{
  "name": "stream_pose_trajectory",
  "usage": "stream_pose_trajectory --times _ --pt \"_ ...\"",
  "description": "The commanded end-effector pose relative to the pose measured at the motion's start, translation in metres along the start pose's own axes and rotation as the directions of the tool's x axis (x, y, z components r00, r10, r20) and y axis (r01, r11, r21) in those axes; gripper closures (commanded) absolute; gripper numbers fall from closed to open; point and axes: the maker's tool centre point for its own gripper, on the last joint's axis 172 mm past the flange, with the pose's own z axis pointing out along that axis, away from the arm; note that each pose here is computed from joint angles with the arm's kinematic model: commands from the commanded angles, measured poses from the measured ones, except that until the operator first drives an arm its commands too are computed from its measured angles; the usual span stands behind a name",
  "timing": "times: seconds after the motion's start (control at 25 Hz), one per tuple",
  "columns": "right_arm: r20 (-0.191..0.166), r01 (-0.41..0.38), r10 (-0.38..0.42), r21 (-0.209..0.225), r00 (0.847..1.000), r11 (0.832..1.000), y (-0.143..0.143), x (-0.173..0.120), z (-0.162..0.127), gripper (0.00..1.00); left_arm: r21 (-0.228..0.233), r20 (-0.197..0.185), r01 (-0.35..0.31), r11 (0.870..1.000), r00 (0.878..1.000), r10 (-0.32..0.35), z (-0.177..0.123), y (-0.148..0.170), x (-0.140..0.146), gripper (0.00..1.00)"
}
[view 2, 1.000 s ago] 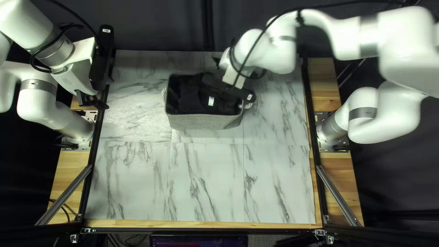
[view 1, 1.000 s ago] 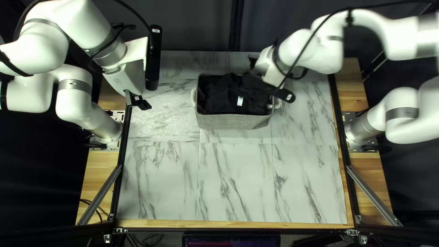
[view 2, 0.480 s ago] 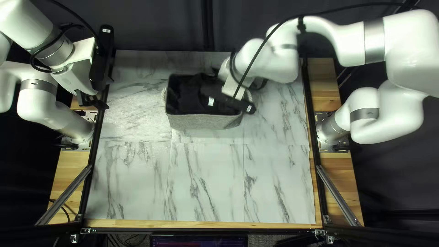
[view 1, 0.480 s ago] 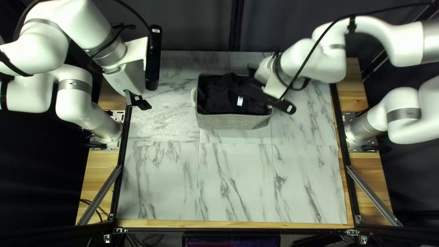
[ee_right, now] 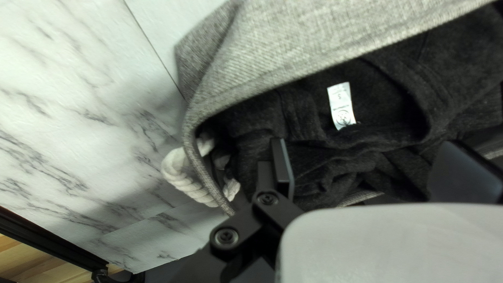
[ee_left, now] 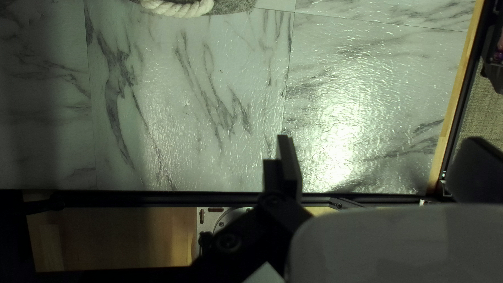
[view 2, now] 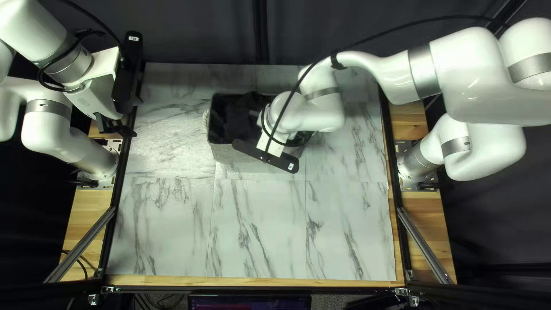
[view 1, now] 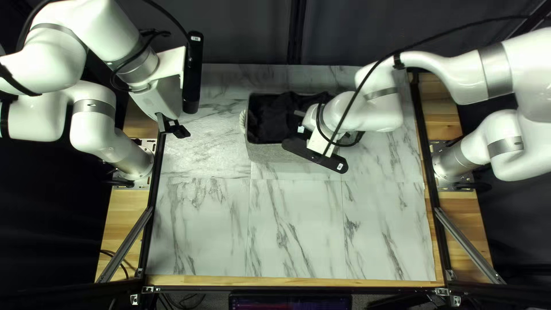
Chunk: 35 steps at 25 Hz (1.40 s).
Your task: Pick up a folded sweatshirt and place it into a fabric basket
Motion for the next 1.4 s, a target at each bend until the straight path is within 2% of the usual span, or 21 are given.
stream_pose_trajectory --times 0.04,0.24,0.56,0.72,0.92,1.04,1.28,1.4 --pt "0.003 0.005 -0.005 0.013 1.0 1.0 0.002 -0.004 0.015 0.0 0.0 0.0 0.0 1.0 1.0 0.0 0.0 0.0 0.0 0.0" --pt "0.013 0.005 -0.006 0.015 1.0 1.0 0.011 -0.024 0.019 0.0 0.0 0.0 0.0 1.0 1.0 0.0 0.0 0.0 0.0 0.0" --pt "0.017 -0.025 0.025 0.03 1.0 0.999 0.01 -0.053 0.049 0.0 0.0 0.0 0.0 1.0 1.0 0.0 0.0 0.0 0.0 0.0" --pt "0.051 -0.06 0.059 0.006 0.997 0.998 0.016 -0.067 0.048 0.0 0.0 0.0 0.0 1.0 1.0 0.0 0.0 0.0 0.0 0.0" --pt "0.089 -0.088 0.086 0.008 0.992 0.996 0.021 -0.092 0.059 0.0 0.0 0.0 0.0 1.0 1.0 0.0 0.0 0.0 0.0 0.0" --pt "0.089 -0.078 0.075 0.032 0.993 0.996 0.02 -0.094 0.071 0.0 0.0 0.0 0.0 1.0 1.0 0.0 0.0 0.0 0.0 0.0" --pt "0.018 0.038 -0.039 0.033 0.999 0.999 0.009 -0.069 0.081 0.0 0.0 0.0 0.0 1.0 1.0 0.0 0.0 0.0 0.0 0.0" --pt "0.005 0.073 -0.073 0.05 0.997 0.996 0.001 -0.058 0.099 0.0 0.0 0.0 0.0 1.0 1.0 0.0 0.0 0.0 0.0 0.0"
